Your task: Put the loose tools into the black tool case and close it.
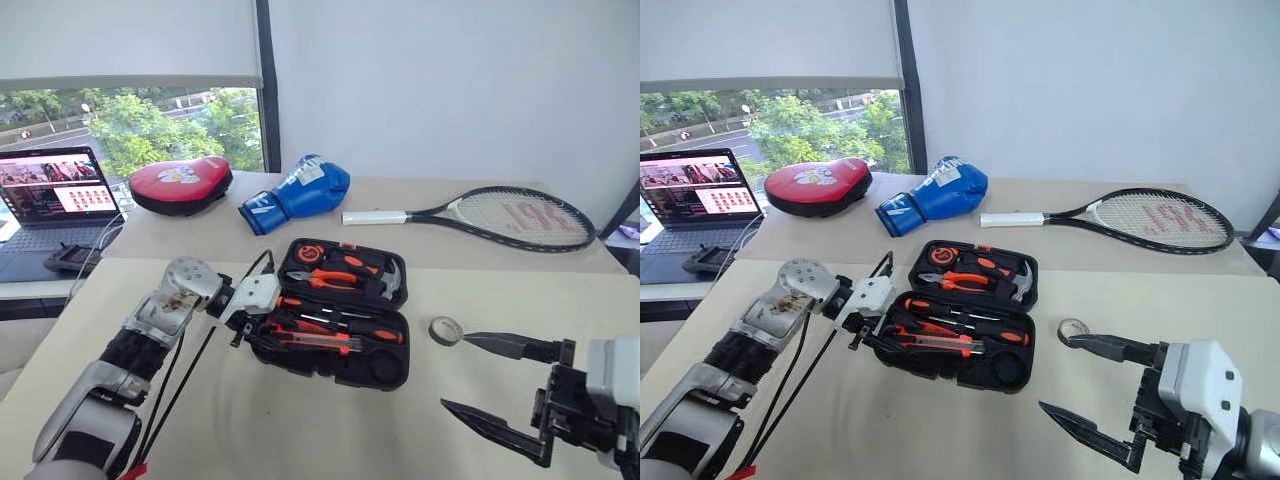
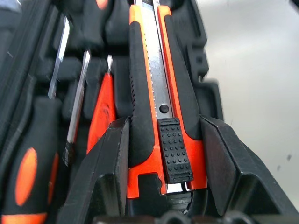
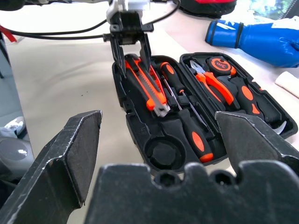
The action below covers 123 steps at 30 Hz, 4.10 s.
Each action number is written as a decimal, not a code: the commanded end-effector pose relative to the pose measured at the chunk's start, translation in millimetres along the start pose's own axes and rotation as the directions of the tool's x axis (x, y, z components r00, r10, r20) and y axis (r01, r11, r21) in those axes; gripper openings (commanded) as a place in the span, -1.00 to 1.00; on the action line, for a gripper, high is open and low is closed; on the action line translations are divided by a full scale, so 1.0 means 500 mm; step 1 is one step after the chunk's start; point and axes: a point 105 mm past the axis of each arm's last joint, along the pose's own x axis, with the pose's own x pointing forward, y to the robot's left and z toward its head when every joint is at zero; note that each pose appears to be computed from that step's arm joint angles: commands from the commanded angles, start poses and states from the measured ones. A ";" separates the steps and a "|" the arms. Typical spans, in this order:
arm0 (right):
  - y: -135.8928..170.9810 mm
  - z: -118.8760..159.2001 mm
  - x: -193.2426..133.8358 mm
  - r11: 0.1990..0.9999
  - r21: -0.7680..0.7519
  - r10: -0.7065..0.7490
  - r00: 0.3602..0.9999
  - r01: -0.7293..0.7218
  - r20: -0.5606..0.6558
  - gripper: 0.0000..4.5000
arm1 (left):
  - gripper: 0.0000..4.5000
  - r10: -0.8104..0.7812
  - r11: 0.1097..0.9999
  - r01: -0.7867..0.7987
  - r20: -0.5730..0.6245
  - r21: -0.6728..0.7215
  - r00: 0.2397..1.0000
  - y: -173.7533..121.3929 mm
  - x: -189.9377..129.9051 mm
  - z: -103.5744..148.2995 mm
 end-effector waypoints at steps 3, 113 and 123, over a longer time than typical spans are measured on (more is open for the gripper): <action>-0.005 0.013 -0.005 0.999 -0.044 0.021 1.000 -0.021 0.016 1.00 | -0.21 -0.020 0.995 0.026 -0.058 0.101 0.998 0.010 -0.002 0.012; -0.216 -0.167 0.153 0.992 0.113 0.009 0.847 0.060 -0.532 -0.99 | 1.00 0.434 0.875 -0.282 0.380 -0.393 0.817 -0.149 -0.092 0.178; -0.161 -0.102 0.181 0.996 0.072 0.074 0.887 -0.047 -0.456 -0.99 | 1.00 0.437 0.876 -0.281 0.402 -0.391 0.804 -0.145 -0.096 0.172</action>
